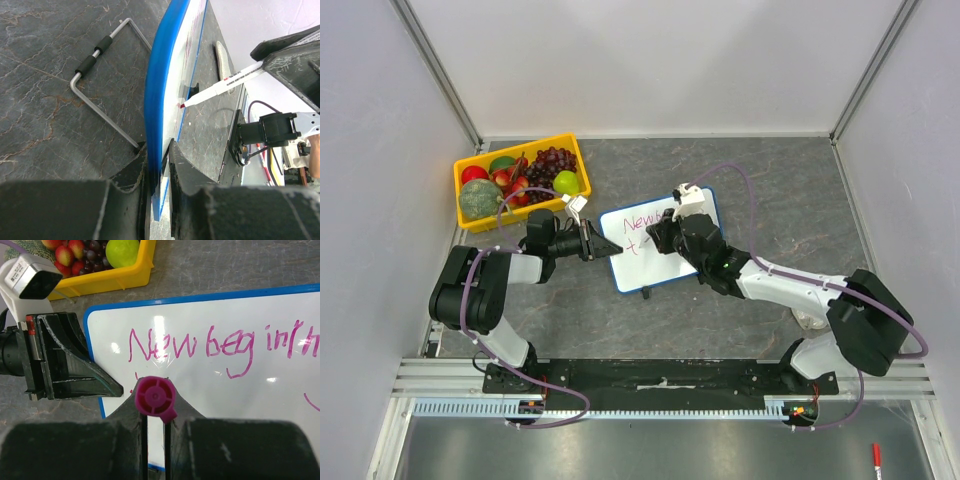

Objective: Write a sentence on the whiteboard
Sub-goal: Write with the whiteboard marker on the whiteboard.

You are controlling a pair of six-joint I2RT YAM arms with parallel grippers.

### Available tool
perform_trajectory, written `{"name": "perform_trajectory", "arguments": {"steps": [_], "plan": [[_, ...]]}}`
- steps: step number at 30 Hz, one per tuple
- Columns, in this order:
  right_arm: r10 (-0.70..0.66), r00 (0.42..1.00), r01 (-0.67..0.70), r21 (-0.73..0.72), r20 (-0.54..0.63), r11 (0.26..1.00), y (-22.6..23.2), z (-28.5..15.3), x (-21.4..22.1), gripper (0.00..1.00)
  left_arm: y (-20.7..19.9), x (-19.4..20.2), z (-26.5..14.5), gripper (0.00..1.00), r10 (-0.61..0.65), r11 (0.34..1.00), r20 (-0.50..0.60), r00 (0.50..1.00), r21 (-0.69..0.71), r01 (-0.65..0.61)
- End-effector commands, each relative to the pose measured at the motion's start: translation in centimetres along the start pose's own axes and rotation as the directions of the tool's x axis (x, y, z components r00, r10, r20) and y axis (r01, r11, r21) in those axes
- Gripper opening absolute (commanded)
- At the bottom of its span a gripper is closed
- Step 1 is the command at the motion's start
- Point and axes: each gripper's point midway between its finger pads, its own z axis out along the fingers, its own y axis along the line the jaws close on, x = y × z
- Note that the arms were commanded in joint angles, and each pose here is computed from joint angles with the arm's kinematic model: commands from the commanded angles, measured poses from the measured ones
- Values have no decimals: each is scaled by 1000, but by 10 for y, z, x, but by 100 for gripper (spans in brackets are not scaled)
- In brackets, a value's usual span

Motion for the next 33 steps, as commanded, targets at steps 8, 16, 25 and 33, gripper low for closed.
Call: {"name": "perform_trajectory", "arguments": {"steps": [8,16,25,33], "plan": [[-8,1000,8,-11,17,1000,4,8,-6,0,7,-3,2,2,54,998,4,999,-33,-54],[-22,999,22,0,-29,1000,-3,6,9,0,8,-2,1,2,53,998,3,999,-34,-53],[-41,999,41,48,-13,998,-14,0,4,0,8,-3,1,2,56,998,5,998,-36,-56],[-68,997,70,67,-37,995,-18,1,9,0,8,-3,1,2,56,998,5,998,-36,-56]]}}
